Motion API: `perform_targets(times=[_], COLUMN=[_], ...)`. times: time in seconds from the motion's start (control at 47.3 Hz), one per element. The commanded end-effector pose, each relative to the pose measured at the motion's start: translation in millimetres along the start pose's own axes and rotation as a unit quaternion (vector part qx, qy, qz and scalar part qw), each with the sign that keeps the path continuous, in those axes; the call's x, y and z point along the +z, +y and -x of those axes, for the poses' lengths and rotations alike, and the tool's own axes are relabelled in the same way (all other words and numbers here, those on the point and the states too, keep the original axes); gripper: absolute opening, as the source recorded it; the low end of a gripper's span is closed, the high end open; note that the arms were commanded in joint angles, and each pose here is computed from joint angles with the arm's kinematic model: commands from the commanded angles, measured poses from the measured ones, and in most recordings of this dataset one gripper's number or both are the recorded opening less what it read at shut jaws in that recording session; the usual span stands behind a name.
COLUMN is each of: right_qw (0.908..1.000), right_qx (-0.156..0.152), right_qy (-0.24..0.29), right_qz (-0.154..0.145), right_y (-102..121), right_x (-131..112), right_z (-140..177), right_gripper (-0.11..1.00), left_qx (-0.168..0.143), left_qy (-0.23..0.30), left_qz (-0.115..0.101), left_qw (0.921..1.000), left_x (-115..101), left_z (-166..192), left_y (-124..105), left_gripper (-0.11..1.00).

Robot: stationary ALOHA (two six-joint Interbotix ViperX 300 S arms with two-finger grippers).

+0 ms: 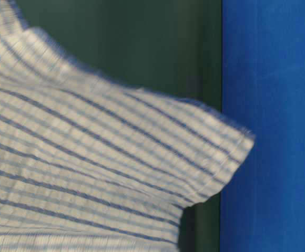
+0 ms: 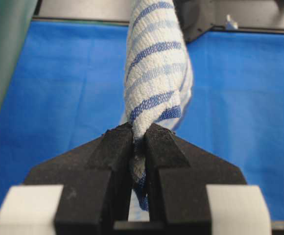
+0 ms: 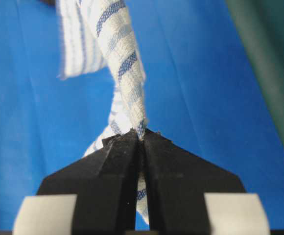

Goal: Lift the towel with both arms.
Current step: 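Lift the towel with both grippers, stretching it between them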

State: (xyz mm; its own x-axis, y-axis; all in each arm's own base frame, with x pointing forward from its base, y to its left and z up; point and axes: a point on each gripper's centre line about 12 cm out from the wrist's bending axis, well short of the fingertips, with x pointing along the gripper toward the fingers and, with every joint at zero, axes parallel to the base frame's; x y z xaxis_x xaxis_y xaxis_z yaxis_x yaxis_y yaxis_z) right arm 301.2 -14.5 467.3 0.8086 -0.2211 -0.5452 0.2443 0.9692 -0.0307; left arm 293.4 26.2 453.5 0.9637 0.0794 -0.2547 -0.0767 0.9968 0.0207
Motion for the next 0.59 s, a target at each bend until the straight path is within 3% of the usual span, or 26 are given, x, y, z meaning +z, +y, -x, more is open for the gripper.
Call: perform_targets(times=[0.0, 0.275, 0.571], right_qw=[0.9997, 0.9997, 0.9994], right_qx=[0.003, 0.003, 0.002], right_qy=[-0.022, -0.022, -0.022], right_qz=[-0.003, -0.001, 0.027], right_y=[-2.3, -2.3, -1.7], right_x=[10.1, 10.1, 9.4], right_z=[14.0, 14.0, 12.2], right_gripper=[0.03, 0.03, 0.03], left_qx=[0.002, 0.002, 0.002], left_qy=[-0.021, -0.019, -0.022], left_qz=[-0.001, -0.002, -0.001], left_qw=[0.9998, 0.9998, 0.9998], left_x=[14.0, 13.2, 13.6], left_z=[8.5, 8.3, 8.1], left_y=[1.2, 1.2, 1.2], left_gripper=[0.02, 0.02, 0.06])
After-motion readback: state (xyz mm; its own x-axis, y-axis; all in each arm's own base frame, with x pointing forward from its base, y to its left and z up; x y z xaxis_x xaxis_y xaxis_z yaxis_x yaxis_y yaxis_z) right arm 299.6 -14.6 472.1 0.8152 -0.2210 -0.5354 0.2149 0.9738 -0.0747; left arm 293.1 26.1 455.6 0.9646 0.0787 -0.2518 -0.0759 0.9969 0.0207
